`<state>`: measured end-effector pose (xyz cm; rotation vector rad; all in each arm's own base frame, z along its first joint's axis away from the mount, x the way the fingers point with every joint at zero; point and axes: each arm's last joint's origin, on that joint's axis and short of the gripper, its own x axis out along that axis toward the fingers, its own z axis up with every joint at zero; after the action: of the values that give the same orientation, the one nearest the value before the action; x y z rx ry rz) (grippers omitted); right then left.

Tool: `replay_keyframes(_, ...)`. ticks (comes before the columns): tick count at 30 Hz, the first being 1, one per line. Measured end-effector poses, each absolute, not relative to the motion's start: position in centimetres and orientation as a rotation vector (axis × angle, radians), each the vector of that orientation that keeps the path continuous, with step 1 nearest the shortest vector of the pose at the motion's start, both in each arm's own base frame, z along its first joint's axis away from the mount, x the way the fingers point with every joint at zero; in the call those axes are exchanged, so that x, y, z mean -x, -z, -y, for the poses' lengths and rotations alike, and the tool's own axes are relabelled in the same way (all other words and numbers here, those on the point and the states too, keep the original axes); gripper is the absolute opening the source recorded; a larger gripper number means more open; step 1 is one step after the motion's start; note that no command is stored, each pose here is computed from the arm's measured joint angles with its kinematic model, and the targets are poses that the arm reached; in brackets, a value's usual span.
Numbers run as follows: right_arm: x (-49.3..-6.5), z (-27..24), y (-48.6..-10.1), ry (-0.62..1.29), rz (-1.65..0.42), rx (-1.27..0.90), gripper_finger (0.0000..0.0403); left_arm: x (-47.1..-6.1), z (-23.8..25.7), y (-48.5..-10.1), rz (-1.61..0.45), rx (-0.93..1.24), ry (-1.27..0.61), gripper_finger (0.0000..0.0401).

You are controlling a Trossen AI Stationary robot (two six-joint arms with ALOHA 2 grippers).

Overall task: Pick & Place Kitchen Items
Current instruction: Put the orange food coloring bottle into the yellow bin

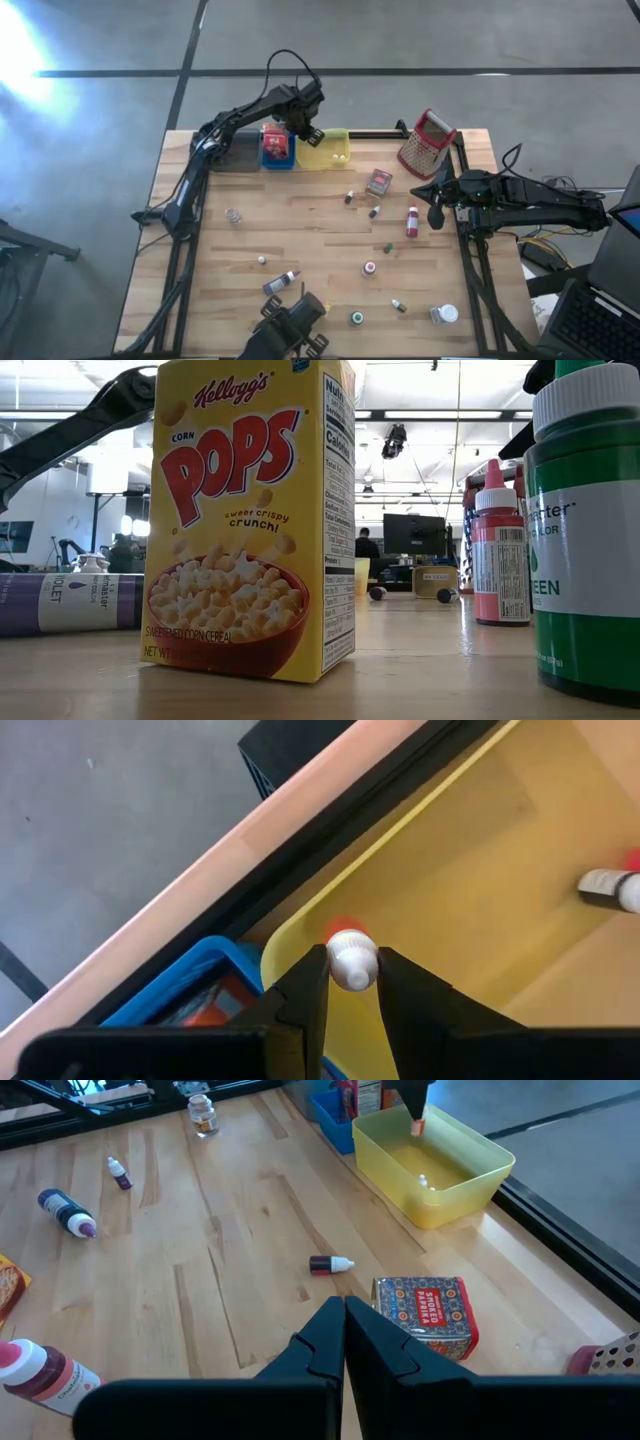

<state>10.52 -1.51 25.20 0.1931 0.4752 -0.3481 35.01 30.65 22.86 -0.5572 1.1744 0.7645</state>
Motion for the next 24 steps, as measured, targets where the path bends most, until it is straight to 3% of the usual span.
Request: replay_keyframes(24,-10.5,1.5,-25.2,0.347,-0.476,-0.193,0.0008,-34.9,-30.9,-20.1,-1.145,0.575,-0.786,0.0087)
